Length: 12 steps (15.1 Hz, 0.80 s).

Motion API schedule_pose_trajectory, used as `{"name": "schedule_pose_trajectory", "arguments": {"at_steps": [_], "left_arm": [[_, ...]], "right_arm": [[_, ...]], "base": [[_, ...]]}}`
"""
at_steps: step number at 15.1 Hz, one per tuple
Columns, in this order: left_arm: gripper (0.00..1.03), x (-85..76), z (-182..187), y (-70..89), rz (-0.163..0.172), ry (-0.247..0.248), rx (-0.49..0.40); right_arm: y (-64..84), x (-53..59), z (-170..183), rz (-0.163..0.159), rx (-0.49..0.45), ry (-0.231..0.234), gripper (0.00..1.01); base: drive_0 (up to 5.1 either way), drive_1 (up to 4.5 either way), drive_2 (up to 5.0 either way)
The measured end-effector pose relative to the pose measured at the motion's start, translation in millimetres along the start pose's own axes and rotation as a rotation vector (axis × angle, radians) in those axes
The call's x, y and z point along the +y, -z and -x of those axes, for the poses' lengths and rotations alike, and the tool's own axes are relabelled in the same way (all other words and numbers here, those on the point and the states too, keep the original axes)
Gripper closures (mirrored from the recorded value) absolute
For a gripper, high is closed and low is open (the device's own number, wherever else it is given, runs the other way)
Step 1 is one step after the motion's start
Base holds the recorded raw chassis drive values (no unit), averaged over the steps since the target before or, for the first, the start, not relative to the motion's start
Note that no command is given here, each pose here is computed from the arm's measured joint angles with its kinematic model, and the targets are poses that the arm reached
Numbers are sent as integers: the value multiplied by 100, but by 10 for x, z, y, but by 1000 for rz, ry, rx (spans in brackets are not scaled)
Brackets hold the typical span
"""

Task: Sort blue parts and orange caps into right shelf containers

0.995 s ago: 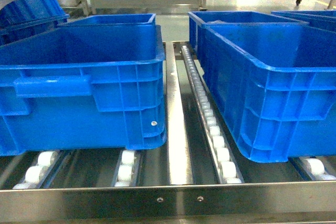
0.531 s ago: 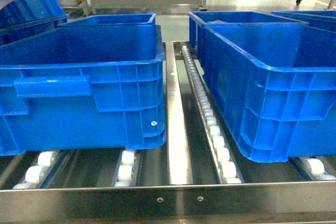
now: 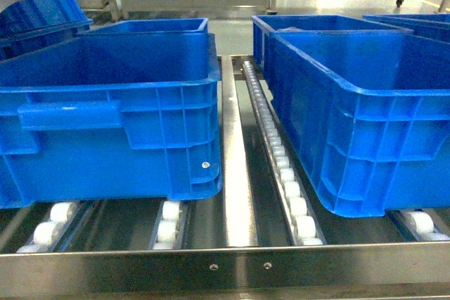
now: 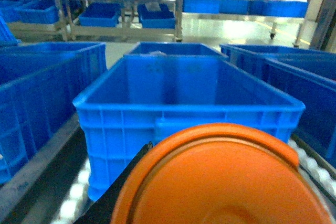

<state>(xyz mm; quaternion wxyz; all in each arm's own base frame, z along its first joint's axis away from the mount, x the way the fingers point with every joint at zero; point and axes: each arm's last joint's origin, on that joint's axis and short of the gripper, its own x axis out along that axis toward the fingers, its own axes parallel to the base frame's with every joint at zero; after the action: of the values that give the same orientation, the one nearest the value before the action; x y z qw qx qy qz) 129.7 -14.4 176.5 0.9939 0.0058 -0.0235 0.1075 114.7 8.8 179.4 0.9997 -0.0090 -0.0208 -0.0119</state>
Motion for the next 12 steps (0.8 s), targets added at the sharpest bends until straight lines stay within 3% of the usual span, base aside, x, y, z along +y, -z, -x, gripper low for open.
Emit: {"name": "schedule_pose_trajectory", "arguments": {"at_steps": [2,4,6,9,12], "left_arm": [[60,-38,-76,-45,-1,20,-9],[60,-148,-421,-311,20,74,-72],[60,-276,-801,-440,17,127,-78],[60,-477,-1597,-369,-2,161,20],[60,-546,-2338,-373,46,134,56]], "right_arm": [[-90,10,-63,-9,-25,-19,57],[-426,20,-320,-19,-130,-40,57],[-562,14,-649,-26,-158,-50,57],[-494,46,-1422,-33,-58,-65,57],[-473,98,-2182,-36,6,-66,57]], "base": [[0,0,0],[0,0,0],[0,0,0],[0,0,0],[0,0,0]]}}
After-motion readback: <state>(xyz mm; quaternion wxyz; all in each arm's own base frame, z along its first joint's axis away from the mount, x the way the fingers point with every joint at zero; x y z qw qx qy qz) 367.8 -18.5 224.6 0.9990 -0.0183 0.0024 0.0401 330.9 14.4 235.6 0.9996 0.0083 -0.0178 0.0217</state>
